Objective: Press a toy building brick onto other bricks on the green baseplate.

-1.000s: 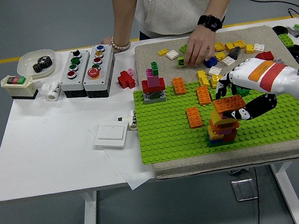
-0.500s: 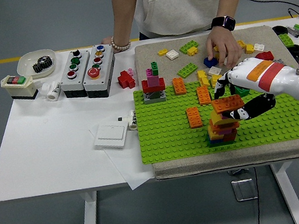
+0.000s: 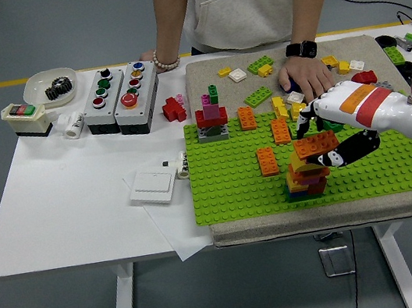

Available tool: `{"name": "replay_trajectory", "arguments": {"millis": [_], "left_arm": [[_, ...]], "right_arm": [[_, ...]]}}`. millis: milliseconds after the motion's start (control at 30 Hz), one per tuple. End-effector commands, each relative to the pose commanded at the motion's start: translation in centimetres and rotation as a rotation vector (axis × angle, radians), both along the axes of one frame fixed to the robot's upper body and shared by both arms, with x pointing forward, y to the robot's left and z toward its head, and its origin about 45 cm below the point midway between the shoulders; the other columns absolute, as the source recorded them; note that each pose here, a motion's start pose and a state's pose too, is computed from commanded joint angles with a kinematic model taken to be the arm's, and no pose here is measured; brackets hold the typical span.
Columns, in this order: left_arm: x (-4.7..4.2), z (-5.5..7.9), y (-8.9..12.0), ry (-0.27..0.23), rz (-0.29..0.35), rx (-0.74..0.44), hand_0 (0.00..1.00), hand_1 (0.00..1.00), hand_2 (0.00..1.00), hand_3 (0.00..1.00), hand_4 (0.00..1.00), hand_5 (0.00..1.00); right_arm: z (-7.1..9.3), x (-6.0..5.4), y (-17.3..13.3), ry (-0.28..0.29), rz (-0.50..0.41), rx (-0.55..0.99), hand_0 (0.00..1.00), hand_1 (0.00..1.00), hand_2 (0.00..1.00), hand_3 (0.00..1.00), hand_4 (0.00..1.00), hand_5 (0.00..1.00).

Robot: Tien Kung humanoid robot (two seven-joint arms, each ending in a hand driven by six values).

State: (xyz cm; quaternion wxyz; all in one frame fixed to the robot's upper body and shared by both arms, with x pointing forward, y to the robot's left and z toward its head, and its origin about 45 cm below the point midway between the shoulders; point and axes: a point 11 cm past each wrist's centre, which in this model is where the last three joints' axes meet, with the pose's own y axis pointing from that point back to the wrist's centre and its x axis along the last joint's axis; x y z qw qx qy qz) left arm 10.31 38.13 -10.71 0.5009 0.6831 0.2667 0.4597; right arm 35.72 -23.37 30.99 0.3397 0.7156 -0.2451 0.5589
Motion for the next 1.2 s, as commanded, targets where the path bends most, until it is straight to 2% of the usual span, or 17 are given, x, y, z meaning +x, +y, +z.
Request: {"name": "replay_trajectory", "arguments": {"millis": [1200], "left_arm": [[0.04, 0.02, 0.02, 0.004, -0.010, 0.000, 0.808, 0.769, 0.748, 0.585, 0.650, 0.663]], "right_arm": [[0.15, 0.26, -0.07, -0.012, -0.005, 0.011, 0.405, 0.490, 0.639, 0.594, 0.829, 0.389]]}}
